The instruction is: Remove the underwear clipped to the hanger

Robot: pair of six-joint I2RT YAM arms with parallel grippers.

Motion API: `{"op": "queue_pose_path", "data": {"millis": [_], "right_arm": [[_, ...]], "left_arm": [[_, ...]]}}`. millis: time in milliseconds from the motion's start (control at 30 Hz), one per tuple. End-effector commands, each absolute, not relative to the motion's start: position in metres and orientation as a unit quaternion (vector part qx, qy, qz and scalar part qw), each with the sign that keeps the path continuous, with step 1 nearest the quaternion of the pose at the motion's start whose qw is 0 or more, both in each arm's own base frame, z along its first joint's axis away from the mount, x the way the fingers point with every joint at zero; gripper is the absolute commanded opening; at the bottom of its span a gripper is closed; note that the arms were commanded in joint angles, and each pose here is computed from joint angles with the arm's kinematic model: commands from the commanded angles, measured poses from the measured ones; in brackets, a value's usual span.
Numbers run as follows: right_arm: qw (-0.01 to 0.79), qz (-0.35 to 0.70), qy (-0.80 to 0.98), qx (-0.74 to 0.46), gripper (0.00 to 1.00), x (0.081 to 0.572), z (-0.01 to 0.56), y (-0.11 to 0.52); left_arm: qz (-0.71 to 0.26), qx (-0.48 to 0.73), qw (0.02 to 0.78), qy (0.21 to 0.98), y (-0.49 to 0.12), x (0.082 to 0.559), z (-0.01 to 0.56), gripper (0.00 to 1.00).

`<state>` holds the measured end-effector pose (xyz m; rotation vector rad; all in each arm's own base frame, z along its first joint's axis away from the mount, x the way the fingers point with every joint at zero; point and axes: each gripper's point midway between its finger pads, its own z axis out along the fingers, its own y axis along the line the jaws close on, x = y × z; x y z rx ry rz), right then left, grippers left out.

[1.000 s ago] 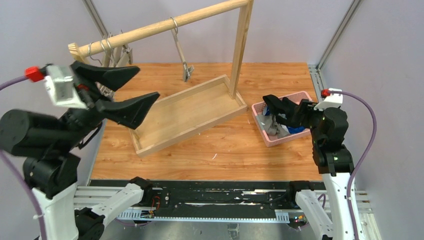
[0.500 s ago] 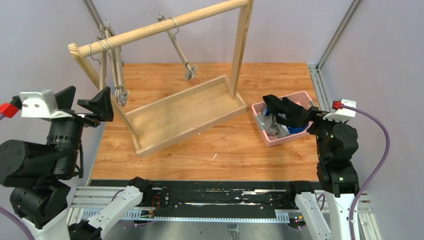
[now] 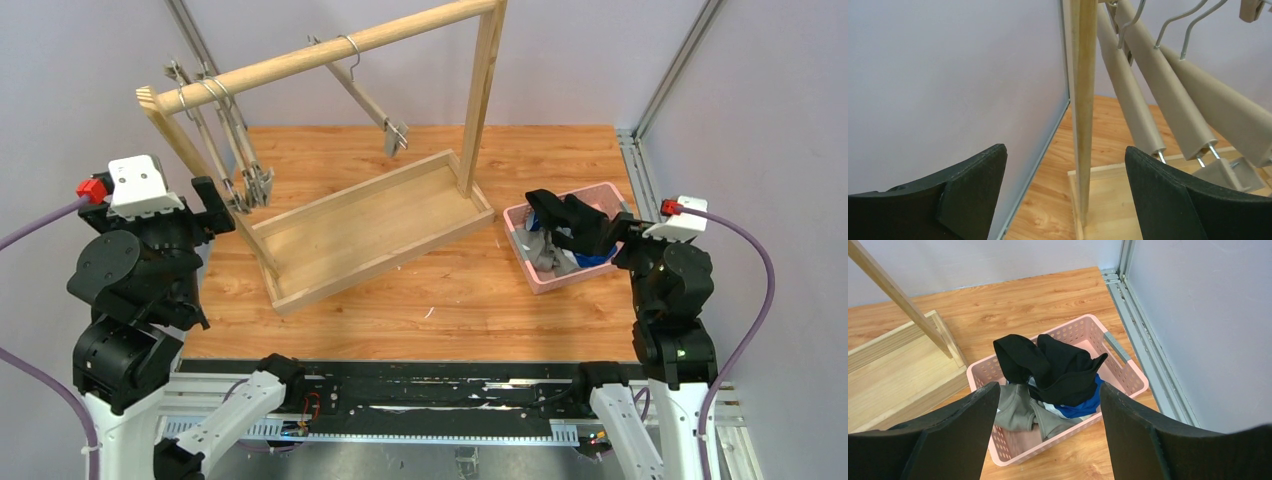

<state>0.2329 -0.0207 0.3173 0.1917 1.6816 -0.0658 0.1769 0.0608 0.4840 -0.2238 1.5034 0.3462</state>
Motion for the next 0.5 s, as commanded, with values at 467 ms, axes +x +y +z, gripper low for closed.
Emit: {"op": "queue_pose_path", "data": {"millis": [467], "right_arm": [[0.660,-0.008,0.748,0.064,0.75,0.239,0.315,-0.011]], "left_arm": [[0.196,-0.096,0.675,0.705,0.052,0.231,0.458,1.00]]}}
